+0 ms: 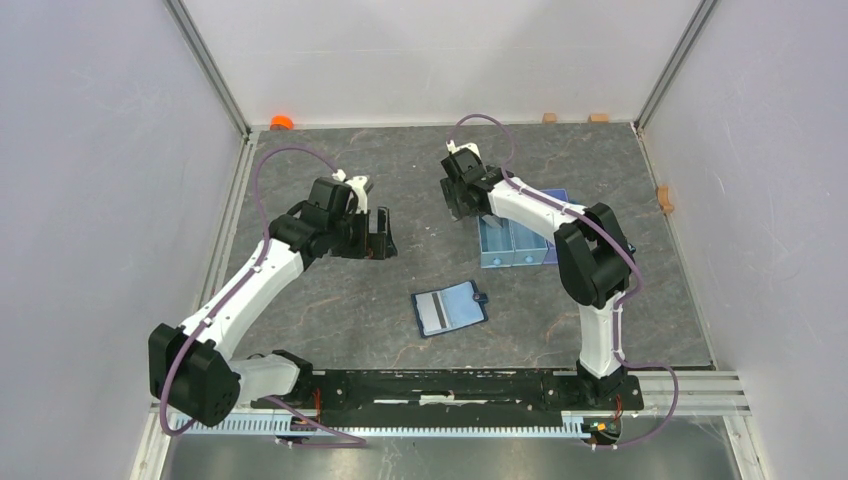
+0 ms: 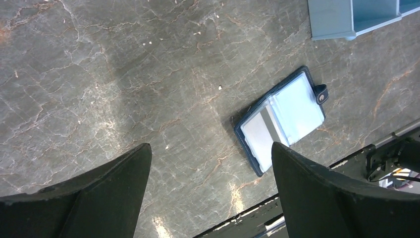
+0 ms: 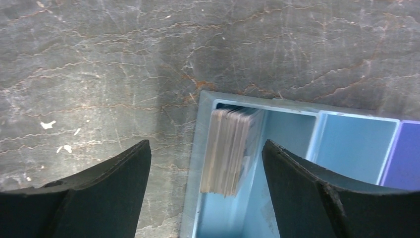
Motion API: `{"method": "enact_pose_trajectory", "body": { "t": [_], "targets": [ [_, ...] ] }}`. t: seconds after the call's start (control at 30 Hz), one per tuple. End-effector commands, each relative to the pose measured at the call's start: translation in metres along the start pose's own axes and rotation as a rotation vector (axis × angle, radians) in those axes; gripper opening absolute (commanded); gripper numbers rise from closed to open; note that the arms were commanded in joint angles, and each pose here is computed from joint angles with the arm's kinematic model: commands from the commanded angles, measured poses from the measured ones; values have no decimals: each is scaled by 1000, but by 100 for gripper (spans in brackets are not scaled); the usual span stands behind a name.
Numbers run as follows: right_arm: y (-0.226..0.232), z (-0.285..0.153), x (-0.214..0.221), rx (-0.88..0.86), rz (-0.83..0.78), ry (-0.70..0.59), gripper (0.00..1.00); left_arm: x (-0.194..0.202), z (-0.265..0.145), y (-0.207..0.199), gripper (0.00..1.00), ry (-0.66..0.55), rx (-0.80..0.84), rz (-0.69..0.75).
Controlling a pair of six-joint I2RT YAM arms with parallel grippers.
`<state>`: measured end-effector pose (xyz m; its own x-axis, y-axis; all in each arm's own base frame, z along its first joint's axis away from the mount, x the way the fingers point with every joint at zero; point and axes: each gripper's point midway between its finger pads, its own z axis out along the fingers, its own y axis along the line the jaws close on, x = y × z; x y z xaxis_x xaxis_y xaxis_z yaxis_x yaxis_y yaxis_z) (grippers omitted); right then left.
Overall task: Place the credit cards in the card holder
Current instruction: Pick up the credit card from the storage box.
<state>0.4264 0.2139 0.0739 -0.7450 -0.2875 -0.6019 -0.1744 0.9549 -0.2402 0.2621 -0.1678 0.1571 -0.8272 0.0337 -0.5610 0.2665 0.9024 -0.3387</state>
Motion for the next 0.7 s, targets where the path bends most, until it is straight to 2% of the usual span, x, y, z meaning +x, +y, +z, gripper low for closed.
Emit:
{"method": "enact_pose_trajectory", "body": {
  "t": [0.0, 0.17, 0.67],
  "targets": [
    [14, 1, -10, -61, 64, -29, 85, -7, 2, 5, 96, -37, -10, 52],
    [23, -3, -14, -112, 70, -38, 80, -6, 2, 6, 96, -38, -14, 51],
    [34, -31, -22, -159, 71, -101, 73, -5, 1, 7, 96, -38, -17, 48]
  ]
}}
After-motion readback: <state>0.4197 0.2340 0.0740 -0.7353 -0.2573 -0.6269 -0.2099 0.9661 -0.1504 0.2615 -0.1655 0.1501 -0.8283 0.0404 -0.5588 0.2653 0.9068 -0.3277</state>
